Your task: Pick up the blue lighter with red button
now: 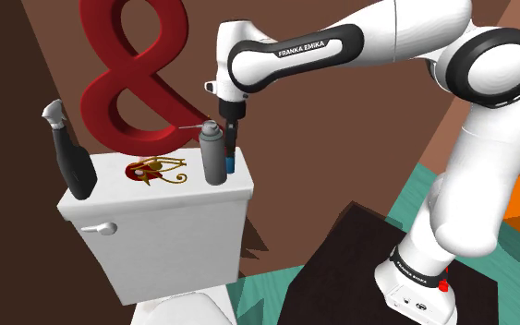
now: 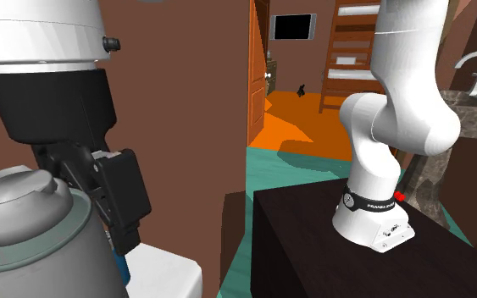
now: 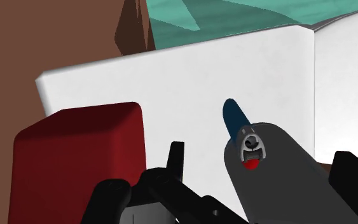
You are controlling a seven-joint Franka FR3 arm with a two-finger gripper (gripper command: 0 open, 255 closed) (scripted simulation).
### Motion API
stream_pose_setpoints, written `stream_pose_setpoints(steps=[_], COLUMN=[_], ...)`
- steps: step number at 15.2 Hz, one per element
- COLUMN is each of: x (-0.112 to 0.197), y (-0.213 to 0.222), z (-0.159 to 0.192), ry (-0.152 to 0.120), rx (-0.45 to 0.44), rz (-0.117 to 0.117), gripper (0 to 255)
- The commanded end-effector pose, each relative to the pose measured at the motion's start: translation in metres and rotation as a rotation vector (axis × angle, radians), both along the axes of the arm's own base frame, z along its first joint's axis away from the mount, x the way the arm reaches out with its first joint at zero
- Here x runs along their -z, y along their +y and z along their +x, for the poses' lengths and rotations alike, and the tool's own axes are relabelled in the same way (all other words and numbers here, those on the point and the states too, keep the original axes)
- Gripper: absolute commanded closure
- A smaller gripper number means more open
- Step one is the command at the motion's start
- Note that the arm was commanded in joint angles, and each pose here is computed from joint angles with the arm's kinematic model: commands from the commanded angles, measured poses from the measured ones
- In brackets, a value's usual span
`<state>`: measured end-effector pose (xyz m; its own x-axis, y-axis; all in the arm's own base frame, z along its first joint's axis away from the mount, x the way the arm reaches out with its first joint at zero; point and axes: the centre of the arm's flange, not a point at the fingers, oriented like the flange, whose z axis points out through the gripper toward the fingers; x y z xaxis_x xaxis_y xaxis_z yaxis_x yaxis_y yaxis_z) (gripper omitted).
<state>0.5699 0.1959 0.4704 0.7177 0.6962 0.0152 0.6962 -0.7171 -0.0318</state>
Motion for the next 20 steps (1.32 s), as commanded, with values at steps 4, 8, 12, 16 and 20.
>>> stream_pose_setpoints(steps=[4, 8, 12, 16, 20], x=[0.004, 0.004, -0.001, -0.022, -0.043], y=[0.001, 0.001, 0.000, 0.000, 0.000], z=[0.000, 0.000, 0.000, 0.000, 0.000], ry=[0.000, 0.000, 0.000, 0.000, 0.000], rx=[0.000, 0.000, 0.000, 0.000, 0.000], rz=[0.000, 0.000, 0.000, 0.000, 0.000], gripper=[255, 255, 255, 255, 255])
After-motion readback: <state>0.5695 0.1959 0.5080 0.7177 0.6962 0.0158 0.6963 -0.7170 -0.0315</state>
